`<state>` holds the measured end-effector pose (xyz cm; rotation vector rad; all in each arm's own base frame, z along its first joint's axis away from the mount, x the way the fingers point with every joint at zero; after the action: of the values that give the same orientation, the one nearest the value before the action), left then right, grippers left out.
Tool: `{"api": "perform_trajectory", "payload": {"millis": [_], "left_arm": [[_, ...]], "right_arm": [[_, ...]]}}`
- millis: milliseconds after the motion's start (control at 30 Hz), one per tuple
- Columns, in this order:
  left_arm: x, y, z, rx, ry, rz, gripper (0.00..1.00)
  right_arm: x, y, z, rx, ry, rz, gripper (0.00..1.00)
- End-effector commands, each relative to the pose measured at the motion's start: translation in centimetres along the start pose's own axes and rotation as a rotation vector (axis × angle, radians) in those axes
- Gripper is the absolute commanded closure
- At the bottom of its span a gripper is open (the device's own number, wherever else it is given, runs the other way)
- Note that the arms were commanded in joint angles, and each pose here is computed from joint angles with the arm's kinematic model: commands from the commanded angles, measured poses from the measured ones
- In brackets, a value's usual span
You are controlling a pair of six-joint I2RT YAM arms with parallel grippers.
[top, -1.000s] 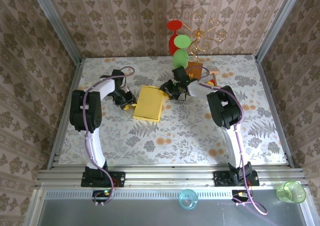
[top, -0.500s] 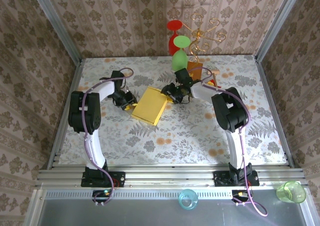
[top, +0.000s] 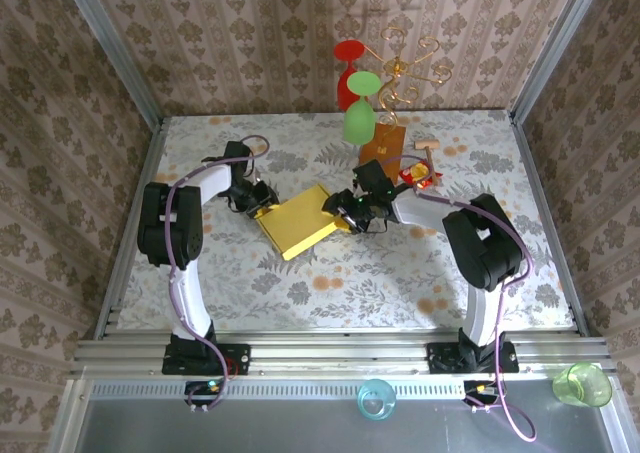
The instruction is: Fold the paper box
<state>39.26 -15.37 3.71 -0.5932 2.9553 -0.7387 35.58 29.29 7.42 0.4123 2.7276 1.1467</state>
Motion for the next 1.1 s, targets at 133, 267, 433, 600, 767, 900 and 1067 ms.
{"api": "perform_trajectory", "payload": {"millis": [133, 267, 433, 600, 767, 900, 1067], "left_arm": [[1.6, -1.5, -0.2, 0.059, 0.036, 0.023, 0.63], [1.6, -1.8, -0.6, 0.067, 0.032, 0.025, 0.63], [1.9, -2.4, -1.6, 0.083, 0.031, 0.026, 0.62], [2.5, -2.4, -2.0, 0.115, 0.037, -0.005, 0.62], [3.0, -2.0, -2.3, 0.131, 0.035, -0.046, 0.61], [3.2, -1.5, -2.4, 0.130, 0.026, -0.060, 0.61], [3.4, -0.8, -2.5, 0.135, 0.023, -0.082, 0.61]], "right_arm": [[-0.3, 1.2, -0.3, -0.075, -0.059, -0.008, 0.43], [-2.1, 0.9, 0.5, -0.061, -0.061, -0.014, 0.45], [-3.5, 0.5, 1.1, -0.057, -0.062, -0.010, 0.45], [-5.2, 1.7, 1.2, -0.084, -0.055, -0.051, 0.45], [-5.6, 4.1, -1.7, -0.086, -0.106, -0.153, 0.45], [-4.5, 3.7, -4.6, -0.045, -0.146, -0.170, 0.45], [0.4, 2.1, -6.2, -0.052, -0.144, -0.107, 0.45]]}}
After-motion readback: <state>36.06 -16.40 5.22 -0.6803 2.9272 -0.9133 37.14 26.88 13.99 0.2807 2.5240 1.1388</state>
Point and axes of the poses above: each hand's point on the last joint's axis, 136 mm out from that joint toward the fingers, its own z axis out along the fingers, its own y axis along the line the jaws close on, x = y × z, the point moved 1 cm from there along -z, back along the fingers, and after that the axes turned 7 degrees about -z, right-handed, at the moved point
